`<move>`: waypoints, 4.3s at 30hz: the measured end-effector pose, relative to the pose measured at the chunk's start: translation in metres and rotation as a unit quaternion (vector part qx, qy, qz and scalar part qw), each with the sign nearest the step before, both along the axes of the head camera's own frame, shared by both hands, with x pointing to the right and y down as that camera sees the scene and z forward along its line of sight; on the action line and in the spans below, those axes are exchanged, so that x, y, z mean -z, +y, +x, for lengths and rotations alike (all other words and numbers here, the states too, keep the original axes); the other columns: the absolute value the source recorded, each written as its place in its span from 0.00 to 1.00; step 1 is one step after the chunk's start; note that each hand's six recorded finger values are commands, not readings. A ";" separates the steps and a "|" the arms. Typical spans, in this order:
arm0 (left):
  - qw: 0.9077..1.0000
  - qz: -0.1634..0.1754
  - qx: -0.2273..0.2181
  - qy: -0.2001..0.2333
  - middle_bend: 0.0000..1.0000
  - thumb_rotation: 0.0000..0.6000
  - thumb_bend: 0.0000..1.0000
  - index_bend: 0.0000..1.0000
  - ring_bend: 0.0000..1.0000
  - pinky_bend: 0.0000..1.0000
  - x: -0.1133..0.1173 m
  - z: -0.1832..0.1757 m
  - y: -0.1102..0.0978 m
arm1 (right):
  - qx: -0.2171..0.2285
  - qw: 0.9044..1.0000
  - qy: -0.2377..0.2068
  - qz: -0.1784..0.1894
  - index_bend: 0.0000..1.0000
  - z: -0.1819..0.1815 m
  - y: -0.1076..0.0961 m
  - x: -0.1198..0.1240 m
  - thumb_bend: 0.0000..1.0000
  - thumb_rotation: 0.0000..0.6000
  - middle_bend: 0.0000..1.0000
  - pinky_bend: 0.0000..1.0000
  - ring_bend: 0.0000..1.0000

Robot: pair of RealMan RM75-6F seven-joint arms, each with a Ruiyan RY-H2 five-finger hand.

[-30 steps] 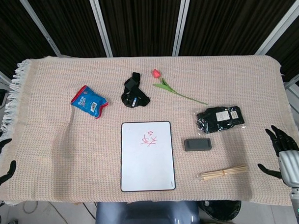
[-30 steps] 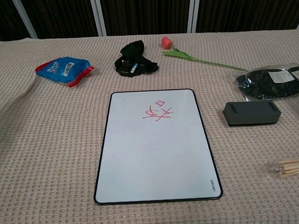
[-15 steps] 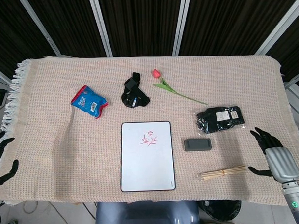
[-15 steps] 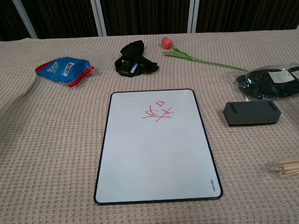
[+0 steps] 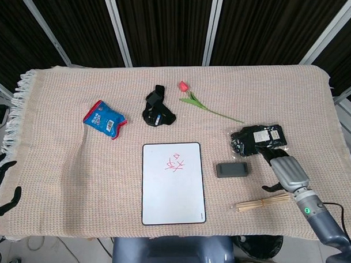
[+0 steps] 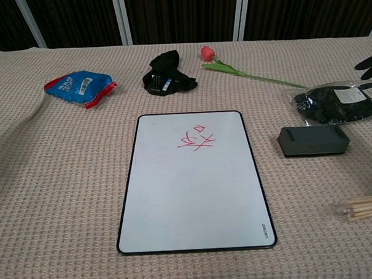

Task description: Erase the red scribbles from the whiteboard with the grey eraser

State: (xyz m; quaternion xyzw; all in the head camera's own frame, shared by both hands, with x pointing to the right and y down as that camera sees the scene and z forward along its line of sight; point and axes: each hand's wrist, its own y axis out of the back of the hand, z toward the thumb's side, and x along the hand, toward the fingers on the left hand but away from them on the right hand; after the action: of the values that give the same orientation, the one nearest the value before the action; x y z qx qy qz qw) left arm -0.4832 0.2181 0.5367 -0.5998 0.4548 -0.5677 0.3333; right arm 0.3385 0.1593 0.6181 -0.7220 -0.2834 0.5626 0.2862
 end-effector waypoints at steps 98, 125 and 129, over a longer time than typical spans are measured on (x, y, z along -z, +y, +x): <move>1.000 -0.006 0.015 -0.005 0.04 1.00 0.39 0.20 0.00 0.01 -0.001 -0.006 -0.003 | 0.060 0.996 -0.054 0.042 0.43 -0.244 -0.079 -0.105 0.39 1.00 0.44 0.48 0.48; 1.000 -0.003 0.014 -0.006 0.04 1.00 0.39 0.20 0.00 0.01 0.000 -0.007 -0.002 | 0.144 0.989 -0.045 0.002 0.43 -0.237 -0.004 -0.109 0.38 1.00 0.47 0.48 0.50; 1.000 -0.003 0.014 -0.006 0.04 1.00 0.39 0.20 0.00 0.01 0.000 -0.007 -0.002 | 0.157 0.986 -0.049 -0.002 0.43 -0.237 0.011 -0.105 0.38 1.00 0.47 0.48 0.50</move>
State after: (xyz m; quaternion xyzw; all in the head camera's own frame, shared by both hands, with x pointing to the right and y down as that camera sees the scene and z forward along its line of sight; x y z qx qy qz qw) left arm -0.4900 0.2160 0.5366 -0.5910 0.4595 -0.5771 0.3265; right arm 0.1018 0.1703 0.7226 -0.7848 -0.1787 0.4754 0.3550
